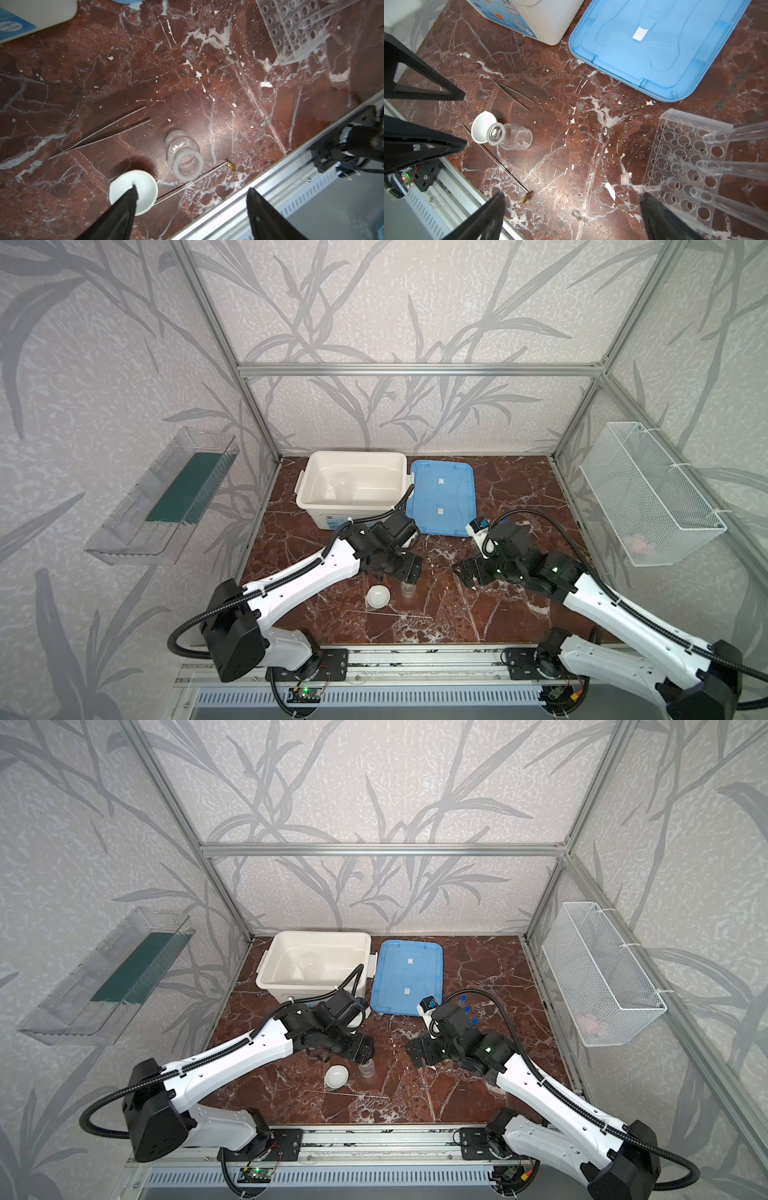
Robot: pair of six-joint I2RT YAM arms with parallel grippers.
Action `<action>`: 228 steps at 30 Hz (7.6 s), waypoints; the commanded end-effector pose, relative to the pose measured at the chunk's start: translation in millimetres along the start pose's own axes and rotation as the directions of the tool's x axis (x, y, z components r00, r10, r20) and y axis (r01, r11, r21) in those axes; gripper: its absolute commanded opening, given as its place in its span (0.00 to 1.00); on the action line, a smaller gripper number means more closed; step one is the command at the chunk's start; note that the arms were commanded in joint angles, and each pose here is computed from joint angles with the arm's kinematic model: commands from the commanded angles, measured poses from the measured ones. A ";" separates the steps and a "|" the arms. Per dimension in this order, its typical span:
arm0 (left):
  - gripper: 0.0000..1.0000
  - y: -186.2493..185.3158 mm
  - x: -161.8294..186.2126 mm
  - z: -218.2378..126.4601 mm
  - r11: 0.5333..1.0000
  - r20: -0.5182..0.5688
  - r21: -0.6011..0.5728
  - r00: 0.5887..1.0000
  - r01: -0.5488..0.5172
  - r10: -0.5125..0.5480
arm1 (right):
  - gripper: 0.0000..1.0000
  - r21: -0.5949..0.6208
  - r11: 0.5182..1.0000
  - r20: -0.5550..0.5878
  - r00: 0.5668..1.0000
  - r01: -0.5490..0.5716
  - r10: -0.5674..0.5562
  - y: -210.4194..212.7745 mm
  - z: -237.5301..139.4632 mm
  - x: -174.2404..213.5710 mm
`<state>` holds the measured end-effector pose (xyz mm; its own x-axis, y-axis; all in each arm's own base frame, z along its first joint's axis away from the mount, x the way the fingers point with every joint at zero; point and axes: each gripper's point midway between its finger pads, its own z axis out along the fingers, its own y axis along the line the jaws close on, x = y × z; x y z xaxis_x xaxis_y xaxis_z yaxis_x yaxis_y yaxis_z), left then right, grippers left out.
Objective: Organize the chemistry lab equipment
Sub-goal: 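Move the left gripper to the glass bottle while the right draws back, then close the left gripper around the small clear glass bottle, then lift the glass bottle and carry it over the white bin with the left gripper, then lower the bottle into the bin while the right gripper moves toward the bin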
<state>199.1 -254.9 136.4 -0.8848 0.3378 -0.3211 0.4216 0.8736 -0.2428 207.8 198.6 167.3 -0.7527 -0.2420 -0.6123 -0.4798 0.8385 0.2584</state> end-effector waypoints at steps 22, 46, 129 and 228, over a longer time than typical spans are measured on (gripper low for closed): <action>0.64 12.2 22.0 63.1 0.977 -0.056 -0.212 0.998 0.016 -0.028 | 1.00 0.048 0.998 0.019 0.999 -0.036 0.035 -10.6 -1.4 2.8; 0.46 16.0 14.3 78.2 0.960 -0.059 -0.279 0.998 -0.010 -0.007 | 0.99 0.075 0.997 0.007 1.000 -0.014 0.013 -14.1 -2.8 1.9; 0.19 17.4 -55.6 -45.6 0.976 0.192 -0.202 0.980 0.083 -0.044 | 0.99 0.028 0.999 0.135 0.991 0.024 -0.027 4.6 -21.0 -45.8; 0.25 346.4 -107.4 3.8 0.607 0.299 -0.482 0.770 0.632 -0.564 | 0.97 -0.270 0.957 0.004 0.994 0.106 -0.109 171.2 152.1 -139.8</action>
<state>441.0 -0.7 81.9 -0.8779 -0.3147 -0.3610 -0.3632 0.9288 0.0733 293.7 452.0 187.9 -0.6909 -0.3235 -0.6465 -0.6732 0.6138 0.4123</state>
